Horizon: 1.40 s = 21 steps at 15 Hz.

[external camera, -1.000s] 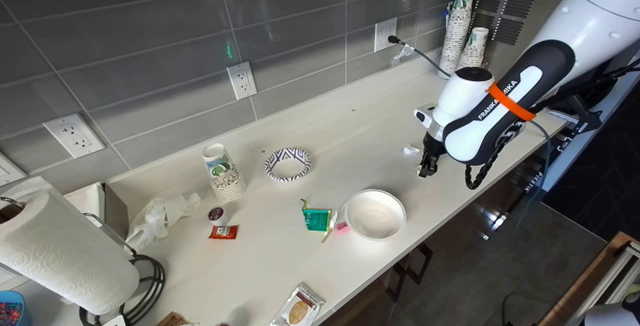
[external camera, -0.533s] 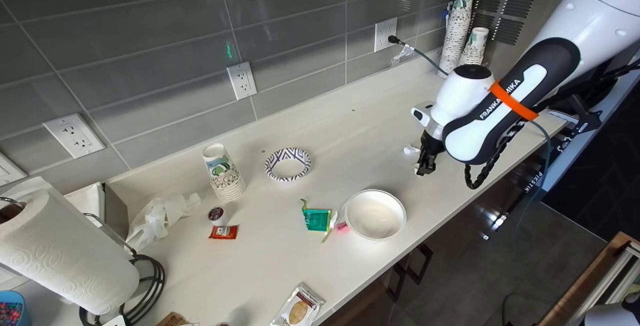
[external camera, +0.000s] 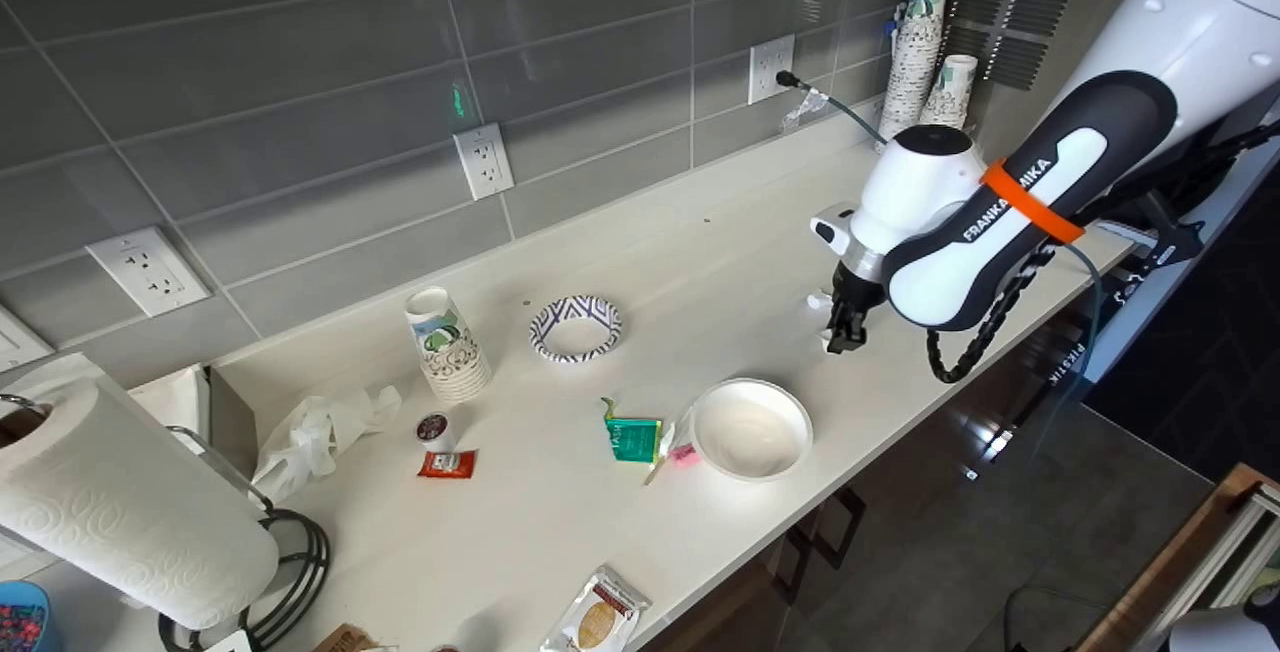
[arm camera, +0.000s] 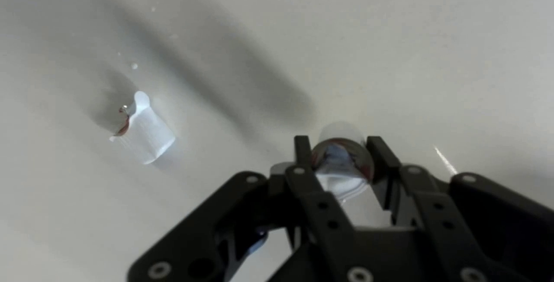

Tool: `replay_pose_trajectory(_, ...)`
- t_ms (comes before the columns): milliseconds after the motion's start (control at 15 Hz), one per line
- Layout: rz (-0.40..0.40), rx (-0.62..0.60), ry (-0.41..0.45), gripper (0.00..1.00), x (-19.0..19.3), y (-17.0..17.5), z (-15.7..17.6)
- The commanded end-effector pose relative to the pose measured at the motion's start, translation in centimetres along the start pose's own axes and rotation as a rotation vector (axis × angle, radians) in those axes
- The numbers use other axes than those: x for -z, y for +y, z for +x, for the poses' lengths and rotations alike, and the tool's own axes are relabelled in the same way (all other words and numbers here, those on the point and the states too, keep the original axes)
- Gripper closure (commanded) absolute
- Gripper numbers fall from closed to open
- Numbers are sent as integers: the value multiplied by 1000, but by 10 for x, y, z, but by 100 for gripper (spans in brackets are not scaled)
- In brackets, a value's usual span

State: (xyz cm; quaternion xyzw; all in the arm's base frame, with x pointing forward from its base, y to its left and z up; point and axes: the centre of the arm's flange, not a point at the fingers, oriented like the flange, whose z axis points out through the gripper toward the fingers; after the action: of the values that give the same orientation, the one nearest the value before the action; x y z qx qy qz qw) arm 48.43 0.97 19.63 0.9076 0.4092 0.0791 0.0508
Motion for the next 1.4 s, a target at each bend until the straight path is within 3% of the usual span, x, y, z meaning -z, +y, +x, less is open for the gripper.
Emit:
replay_pose_trajectory(0, 9, 31, -45, 65, 12, -17, 6)
replay_pose_trajectory(600, 38, 121, -119, 65, 25, -36, 21)
replay_pose_trajectory(1333, 10, 207, -154, 67, 40, -55, 39)
